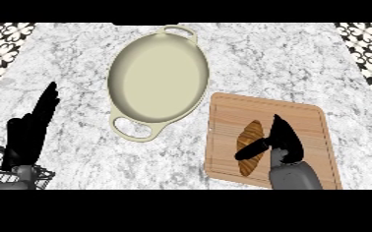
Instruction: Pick the croissant from the cutting board and place it in the pot
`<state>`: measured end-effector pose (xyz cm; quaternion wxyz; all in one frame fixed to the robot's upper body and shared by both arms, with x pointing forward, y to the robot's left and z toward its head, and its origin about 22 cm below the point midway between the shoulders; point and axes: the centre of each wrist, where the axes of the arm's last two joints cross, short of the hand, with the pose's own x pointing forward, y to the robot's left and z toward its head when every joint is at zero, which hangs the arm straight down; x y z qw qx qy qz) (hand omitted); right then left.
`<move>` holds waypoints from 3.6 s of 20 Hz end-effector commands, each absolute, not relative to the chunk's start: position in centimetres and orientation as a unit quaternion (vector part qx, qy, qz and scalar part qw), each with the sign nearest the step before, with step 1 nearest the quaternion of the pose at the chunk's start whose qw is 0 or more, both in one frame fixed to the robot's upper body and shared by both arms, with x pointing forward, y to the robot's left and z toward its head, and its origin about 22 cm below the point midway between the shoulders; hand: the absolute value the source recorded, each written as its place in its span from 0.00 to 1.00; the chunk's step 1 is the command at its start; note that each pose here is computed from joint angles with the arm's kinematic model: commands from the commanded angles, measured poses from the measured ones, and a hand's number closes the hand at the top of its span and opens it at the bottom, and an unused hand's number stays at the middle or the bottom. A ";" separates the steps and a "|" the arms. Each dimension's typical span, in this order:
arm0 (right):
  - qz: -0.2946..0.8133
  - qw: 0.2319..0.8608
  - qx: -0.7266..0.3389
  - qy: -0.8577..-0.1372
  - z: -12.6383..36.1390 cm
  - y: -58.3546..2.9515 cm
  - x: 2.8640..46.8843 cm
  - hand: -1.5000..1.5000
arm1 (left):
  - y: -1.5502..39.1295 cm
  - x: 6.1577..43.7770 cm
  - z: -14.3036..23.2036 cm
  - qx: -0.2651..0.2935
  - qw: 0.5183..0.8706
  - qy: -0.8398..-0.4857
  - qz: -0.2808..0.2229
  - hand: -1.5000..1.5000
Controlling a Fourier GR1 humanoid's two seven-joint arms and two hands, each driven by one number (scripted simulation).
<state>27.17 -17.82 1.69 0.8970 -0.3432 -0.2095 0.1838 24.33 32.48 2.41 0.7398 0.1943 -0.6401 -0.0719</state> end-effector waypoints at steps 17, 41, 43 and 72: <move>0.398 0.790 -0.339 -0.320 2.9 -7.5 26.9 1.00 | 30.9 24.6 2.4 0.169 0.741 -0.642 -0.099 0.50; 0.385 0.470 -0.477 -0.635 18.6 7.2 25.9 1.00 | 29.0 27.3 2.8 0.164 0.738 -0.643 -0.123 0.50; 0.358 0.482 -0.476 -0.643 19.0 7.2 27.2 1.00 | 29.1 26.9 1.5 0.154 0.740 -0.646 -0.110 0.50; 0.305 0.492 -0.488 -0.653 17.8 3.5 40.2 1.00 | 29.7 27.2 4.2 0.165 0.725 -0.659 -0.115 0.50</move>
